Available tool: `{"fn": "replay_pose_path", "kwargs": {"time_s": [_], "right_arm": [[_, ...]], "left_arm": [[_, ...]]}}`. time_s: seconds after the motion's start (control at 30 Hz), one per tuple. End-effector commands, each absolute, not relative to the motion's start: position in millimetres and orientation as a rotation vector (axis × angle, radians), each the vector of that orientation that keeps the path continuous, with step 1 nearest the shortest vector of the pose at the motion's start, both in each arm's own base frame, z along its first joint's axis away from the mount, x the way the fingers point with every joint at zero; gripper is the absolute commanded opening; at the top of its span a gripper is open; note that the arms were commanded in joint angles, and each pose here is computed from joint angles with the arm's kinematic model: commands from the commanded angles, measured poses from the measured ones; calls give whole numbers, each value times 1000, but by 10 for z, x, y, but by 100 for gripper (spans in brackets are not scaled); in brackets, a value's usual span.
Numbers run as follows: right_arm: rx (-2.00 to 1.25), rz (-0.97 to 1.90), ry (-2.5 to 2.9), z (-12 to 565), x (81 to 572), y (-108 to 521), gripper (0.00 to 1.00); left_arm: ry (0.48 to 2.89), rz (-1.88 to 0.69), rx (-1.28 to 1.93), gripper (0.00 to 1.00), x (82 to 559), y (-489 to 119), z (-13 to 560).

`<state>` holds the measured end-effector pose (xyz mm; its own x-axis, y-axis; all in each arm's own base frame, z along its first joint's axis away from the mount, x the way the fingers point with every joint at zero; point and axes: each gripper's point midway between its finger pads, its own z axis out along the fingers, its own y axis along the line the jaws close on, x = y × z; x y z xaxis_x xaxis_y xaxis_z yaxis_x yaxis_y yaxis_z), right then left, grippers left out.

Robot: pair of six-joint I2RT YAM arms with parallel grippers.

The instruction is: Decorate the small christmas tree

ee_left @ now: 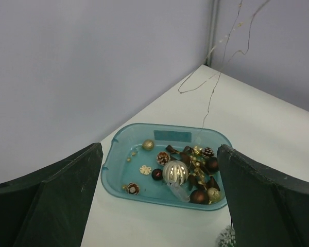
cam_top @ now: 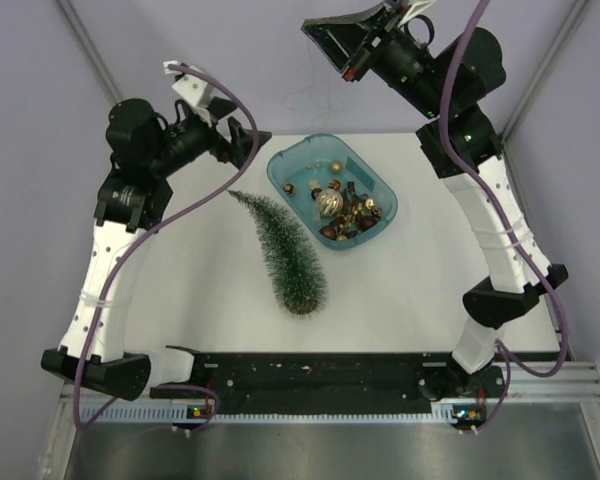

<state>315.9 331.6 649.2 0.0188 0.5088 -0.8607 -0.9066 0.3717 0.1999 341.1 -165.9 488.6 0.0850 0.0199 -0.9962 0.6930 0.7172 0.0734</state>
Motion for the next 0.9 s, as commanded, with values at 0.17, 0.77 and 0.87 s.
{"fn": "replay_pose_path", "kwargs": {"time_s": [0.17, 0.77, 0.87], "right_arm": [[-510, 1211, 948, 6756, 2736, 3171, 0], [-515, 1199, 973, 6649, 2722, 3152, 0], [-514, 1189, 970, 6652, 2704, 3125, 0]], "left_arm": [[1191, -511, 684, 99, 3486, -1997, 5485], [1149, -551, 947, 86, 3212, -2394, 5126], [1122, -454, 920, 84, 3292, -2297, 5150]]}}
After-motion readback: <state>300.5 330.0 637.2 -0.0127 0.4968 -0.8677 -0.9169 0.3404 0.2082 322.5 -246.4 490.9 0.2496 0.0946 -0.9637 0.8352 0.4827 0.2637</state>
